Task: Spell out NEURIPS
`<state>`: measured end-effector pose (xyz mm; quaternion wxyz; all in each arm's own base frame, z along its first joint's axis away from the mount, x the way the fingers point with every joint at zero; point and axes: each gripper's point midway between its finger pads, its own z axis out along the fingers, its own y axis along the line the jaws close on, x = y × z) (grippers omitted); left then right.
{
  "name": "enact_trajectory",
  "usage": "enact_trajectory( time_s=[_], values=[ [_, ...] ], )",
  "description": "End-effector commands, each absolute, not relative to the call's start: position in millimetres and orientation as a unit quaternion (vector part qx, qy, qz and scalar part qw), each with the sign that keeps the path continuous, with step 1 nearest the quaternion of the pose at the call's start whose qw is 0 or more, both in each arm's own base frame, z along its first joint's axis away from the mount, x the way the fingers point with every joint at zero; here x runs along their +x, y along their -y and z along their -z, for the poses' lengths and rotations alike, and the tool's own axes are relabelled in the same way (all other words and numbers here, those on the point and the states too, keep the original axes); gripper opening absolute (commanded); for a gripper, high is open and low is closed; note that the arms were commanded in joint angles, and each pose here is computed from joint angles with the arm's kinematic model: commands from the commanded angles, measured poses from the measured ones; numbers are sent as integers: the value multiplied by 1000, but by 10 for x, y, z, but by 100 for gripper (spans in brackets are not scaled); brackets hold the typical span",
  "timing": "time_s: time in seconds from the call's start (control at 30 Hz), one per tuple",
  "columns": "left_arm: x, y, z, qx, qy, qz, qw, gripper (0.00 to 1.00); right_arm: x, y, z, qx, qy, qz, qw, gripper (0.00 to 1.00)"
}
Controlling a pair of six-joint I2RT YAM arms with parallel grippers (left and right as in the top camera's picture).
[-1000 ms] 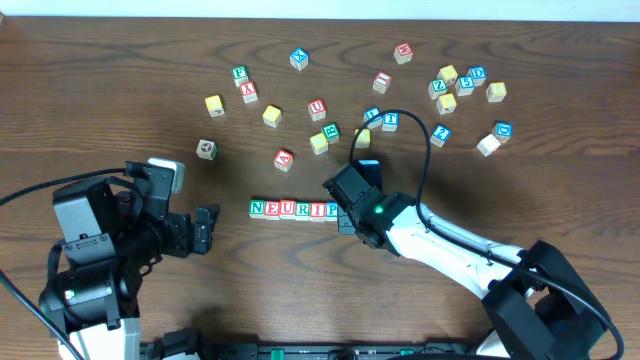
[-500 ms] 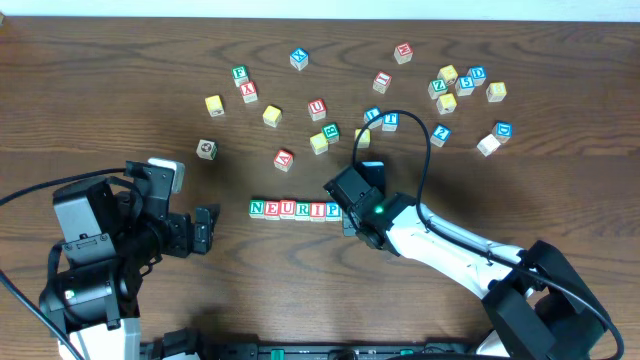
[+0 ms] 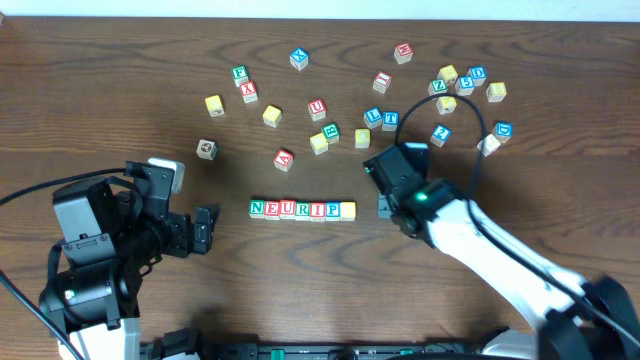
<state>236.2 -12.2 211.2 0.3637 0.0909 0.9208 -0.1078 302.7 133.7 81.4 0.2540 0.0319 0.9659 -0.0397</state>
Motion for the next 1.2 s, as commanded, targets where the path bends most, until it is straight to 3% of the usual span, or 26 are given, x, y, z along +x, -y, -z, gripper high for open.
enact_trajectory(
  time_s=[0.0,0.03,0.3,1.17],
  values=[
    [2384,125,-2197,101,-915,106,376,98,3042,-1289,-1242,-5,-951,29,309,81],
    [2384,125,-2197,101,-915,106,376,98,3037,-1285,-1346,-7,-946,22,322,99],
    [2384,125,-2197,101,-915,106,376,98,2905,-1194,-1923,6,-920,-22,391,99],
    [2377,200,-2200,115,-913,111,375,98,2871,-1173,-1926,5,-921,-21,388,99]
  ],
)
